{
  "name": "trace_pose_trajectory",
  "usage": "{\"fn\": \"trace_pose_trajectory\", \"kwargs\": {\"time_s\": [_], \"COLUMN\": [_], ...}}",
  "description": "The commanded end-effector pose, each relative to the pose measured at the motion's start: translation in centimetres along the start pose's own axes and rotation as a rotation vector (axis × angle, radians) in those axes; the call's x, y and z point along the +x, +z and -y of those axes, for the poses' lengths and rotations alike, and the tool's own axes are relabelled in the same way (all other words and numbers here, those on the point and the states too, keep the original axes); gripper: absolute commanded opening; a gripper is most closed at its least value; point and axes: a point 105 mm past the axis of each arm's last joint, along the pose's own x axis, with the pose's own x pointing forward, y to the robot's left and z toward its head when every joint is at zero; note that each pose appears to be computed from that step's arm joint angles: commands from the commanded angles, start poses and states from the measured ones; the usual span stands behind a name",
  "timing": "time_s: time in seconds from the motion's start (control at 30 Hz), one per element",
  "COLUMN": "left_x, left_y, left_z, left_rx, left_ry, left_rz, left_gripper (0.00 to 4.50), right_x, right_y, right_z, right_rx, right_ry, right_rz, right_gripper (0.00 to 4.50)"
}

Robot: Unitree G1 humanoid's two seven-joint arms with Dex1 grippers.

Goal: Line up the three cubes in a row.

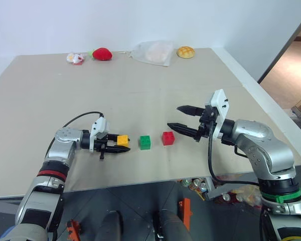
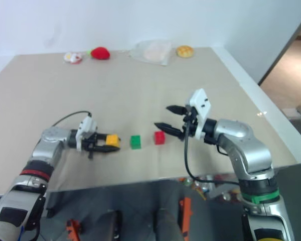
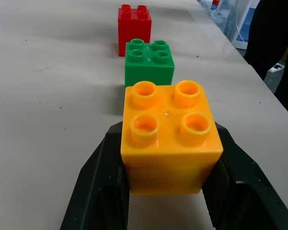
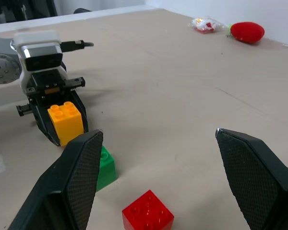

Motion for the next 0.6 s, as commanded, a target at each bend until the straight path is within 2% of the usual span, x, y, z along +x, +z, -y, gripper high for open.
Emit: {"fn": "trace_pose_trajectory", "kwargs": {"time_s": [0.03,0.2,0.6], "left_x": [-0.2,-0.2,0.1], "left_y": [-0.3,-0.6,-0.8], "left_z": [0.2,-0.1,-0.6], "left_rx": [0.016,0.020,0.033], "left_ry": [-0.014,-0.002,0.008], "left_rz": [-0.018,-0.024,-0.035], "left_gripper": [1.36,1.36,1.36], "right_x": [-1.6,-2.8,-2.9], "right_y": [0.8,-0.2,-0.2], "right_z": [-0.8,-1.7,-1.4], "right_rx": [-0.013,0.016,0.007], "right_ry": [0.063,0.127,0.106], "right_rz": [0.011,-0.036,-0.037], "right_gripper": [3.89,3.89,3.89]}}
